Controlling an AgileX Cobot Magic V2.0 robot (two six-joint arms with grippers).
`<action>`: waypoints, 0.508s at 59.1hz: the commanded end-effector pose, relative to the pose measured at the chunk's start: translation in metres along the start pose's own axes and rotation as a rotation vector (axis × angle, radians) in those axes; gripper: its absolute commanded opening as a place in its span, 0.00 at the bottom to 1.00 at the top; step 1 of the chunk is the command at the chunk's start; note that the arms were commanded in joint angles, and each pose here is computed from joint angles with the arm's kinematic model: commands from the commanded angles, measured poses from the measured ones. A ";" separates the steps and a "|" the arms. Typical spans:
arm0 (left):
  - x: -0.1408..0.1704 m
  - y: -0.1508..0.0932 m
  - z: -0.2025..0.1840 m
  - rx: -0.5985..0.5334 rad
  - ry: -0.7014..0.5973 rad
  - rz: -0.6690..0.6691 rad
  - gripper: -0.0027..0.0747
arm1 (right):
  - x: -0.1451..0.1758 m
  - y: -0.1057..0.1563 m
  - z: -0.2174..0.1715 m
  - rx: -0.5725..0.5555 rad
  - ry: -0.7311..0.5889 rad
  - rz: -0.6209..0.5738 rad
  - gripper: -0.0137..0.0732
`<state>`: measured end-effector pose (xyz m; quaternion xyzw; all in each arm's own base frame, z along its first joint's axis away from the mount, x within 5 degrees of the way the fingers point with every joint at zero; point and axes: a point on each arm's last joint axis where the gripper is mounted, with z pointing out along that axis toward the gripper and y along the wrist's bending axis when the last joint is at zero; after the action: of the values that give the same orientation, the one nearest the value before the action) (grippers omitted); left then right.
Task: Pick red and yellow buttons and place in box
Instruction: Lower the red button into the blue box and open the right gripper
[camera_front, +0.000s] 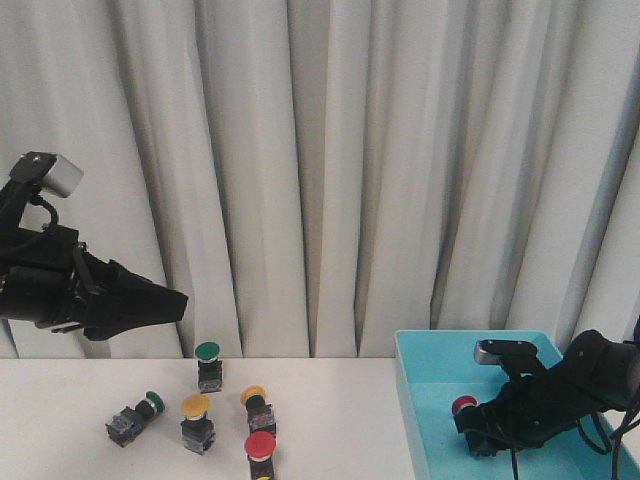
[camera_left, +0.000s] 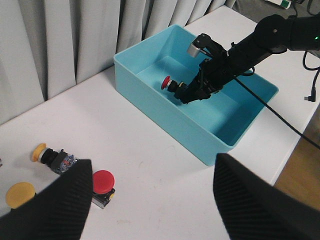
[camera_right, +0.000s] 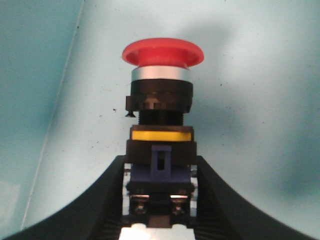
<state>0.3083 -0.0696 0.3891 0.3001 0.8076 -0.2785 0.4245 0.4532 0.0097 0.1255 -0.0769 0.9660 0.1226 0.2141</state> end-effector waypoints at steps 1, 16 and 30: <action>-0.016 -0.013 -0.014 0.008 -0.089 -0.009 0.66 | -0.021 0.005 -0.031 0.012 -0.100 -0.018 0.39; -0.016 -0.013 -0.014 0.008 -0.089 -0.009 0.66 | -0.021 0.006 -0.031 0.005 -0.093 -0.018 0.59; -0.016 -0.013 -0.014 0.009 -0.089 -0.013 0.66 | -0.028 0.010 -0.049 0.014 -0.140 -0.026 0.67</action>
<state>0.3080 -0.0698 0.3890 0.2963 0.8094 -0.2821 0.4214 0.4525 0.0104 0.1305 -0.0783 0.9659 0.1263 0.2120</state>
